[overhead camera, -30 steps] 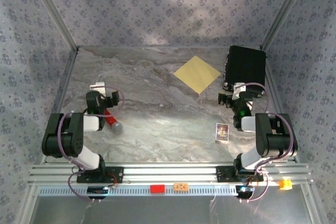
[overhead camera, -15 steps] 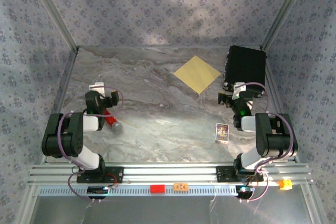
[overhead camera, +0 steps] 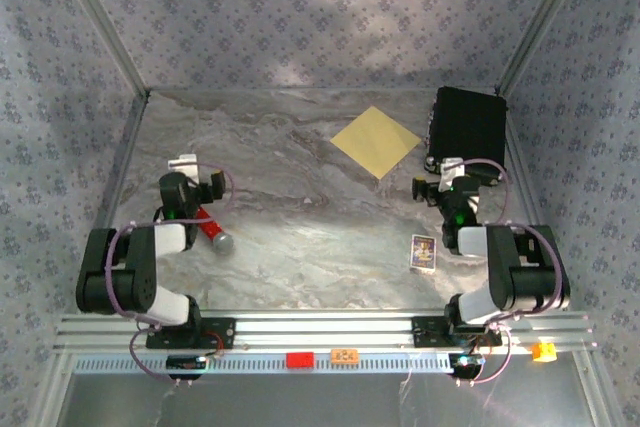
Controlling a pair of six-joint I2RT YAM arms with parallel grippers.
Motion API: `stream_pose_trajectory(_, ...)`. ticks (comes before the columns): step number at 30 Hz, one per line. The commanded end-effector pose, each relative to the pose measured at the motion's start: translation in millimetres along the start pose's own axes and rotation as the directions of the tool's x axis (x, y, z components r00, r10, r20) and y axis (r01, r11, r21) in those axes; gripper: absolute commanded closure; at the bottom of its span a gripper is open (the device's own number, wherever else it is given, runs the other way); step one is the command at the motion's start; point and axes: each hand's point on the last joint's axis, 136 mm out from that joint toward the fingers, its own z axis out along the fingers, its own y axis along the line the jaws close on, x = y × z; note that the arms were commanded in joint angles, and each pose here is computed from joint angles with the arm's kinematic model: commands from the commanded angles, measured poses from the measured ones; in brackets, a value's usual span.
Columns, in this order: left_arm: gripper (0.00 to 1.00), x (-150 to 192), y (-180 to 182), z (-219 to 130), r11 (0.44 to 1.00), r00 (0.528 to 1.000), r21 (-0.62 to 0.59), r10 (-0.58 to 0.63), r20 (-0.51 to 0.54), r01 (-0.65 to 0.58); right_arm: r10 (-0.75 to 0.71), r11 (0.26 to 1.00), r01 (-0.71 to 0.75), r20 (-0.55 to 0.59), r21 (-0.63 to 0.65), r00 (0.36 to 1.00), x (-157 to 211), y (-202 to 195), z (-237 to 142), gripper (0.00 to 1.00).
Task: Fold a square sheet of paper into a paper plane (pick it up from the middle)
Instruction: Move the square sheet of paper to the center of the table.
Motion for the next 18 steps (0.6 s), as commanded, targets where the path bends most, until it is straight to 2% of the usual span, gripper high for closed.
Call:
stream_pose_trajectory(1, 0.00, -18, -4, -9, 1.000, 1.000, 0.018, -0.002, 0.014, 0.001, 0.000, 1.000, 0.000, -0.002, 0.021, 1.000, -19, -3, -8, 0.01)
stream_pose_trajectory(4, 0.00, -34, -2, -19, 1.000, 0.999, 0.006, -0.024, 0.030, 0.024, 0.024, 1.000, -0.024, 0.006, 0.015, 1.000, -38, -2, -20, 0.01)
stream_pose_trajectory(7, 0.00, -51, 8, -24, 0.986, 0.986, -0.048, -0.160, 0.039, 0.162, 0.120, 0.992, -0.121, -0.026, -0.046, 0.992, -57, 8, -29, 0.01)
stream_pose_trajectory(11, 0.00, -58, -1, -25, 0.956, 0.952, -0.032, -0.293, -0.084, 0.292, 0.281, 0.950, -0.299, -0.171, -0.086, 0.944, -68, 21, -26, 0.01)
stream_pose_trajectory(14, 0.00, -53, 0, -25, 0.918, 0.905, -0.079, -0.397, -0.153, 0.389, 0.386, 0.910, -0.407, -0.201, -0.075, 0.900, -69, 23, -18, 0.01)
stream_pose_trajectory(16, 0.00, -43, -1, -25, 0.894, 0.869, -0.109, -0.448, -0.210, 0.435, 0.401, 0.884, -0.442, -0.240, -0.152, 0.884, -71, 37, -14, 0.01)
stream_pose_trajectory(18, 0.00, -38, -14, -20, 0.876, 0.839, -0.052, -0.475, -0.265, 0.479, 0.424, 0.842, -0.487, -0.271, -0.234, 0.864, -75, 56, -8, 0.01)
